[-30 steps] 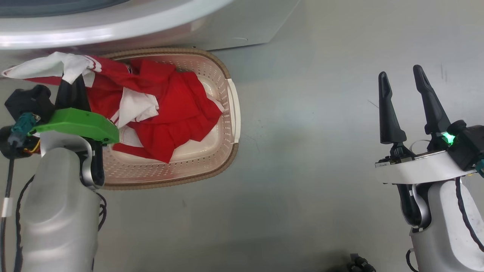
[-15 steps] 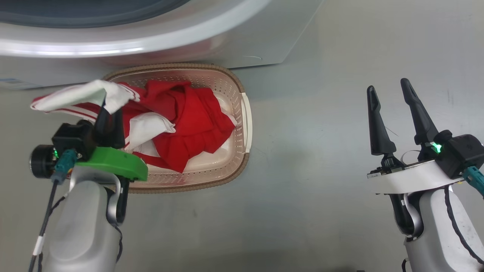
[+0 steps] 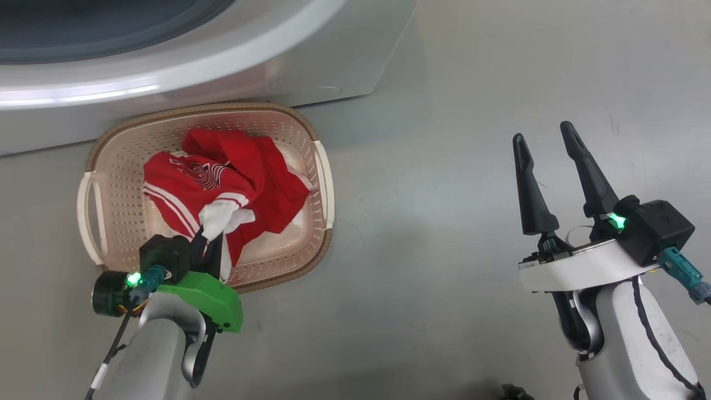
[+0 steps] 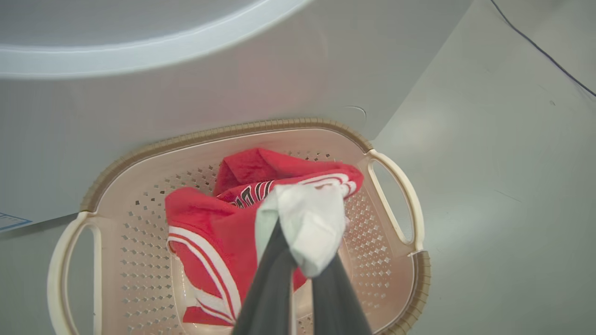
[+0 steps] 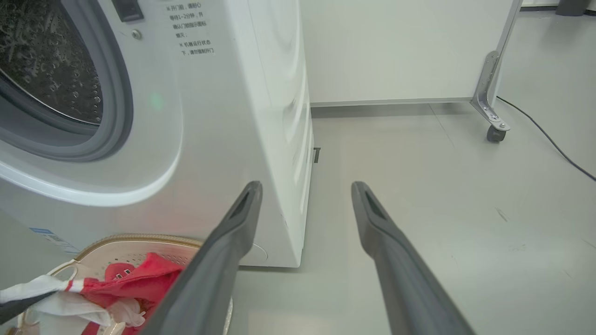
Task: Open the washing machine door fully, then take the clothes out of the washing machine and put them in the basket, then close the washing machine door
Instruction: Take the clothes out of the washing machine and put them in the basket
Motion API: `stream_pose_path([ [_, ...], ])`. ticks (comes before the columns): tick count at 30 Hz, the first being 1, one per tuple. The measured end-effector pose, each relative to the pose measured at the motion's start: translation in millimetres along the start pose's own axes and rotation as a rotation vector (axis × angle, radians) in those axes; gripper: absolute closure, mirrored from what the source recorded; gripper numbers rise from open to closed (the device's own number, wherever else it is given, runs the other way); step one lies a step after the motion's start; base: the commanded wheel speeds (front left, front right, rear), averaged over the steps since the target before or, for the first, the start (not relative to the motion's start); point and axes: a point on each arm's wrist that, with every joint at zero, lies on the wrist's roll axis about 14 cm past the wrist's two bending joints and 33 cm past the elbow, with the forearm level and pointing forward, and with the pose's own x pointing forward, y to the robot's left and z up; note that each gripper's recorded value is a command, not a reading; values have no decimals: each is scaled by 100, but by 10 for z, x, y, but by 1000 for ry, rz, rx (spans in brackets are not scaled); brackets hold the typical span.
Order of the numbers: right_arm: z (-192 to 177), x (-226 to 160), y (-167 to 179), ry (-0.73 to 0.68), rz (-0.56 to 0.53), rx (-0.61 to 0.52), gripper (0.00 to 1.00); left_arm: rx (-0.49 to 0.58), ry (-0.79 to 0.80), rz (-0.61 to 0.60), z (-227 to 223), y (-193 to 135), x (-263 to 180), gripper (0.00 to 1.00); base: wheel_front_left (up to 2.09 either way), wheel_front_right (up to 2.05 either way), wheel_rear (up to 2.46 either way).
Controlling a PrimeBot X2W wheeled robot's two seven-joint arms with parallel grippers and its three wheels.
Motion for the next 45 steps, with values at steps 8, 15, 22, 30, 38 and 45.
stream_pose_path([
  [8,-16,-117,-171,14,-62,18,0,51,219,-76,-479,-112,169,100,0,0,0],
  [15,-37,-210,-355,28,-127,23,0,105,342,-82,-666,8,418,100,0,0,0],
  [22,-51,-236,-485,35,-166,25,0,115,454,-109,-907,-46,571,100,0,0,0],
  [30,-107,-243,-595,49,-203,39,0,115,567,-73,-1170,94,709,100,0,0,0],
  [38,-113,-255,-663,51,-234,33,0,77,587,-42,-1228,134,741,78,0,0,0],
  [45,-70,-180,-611,32,-211,32,0,63,527,-37,-1105,88,721,0,0,0,0],
])
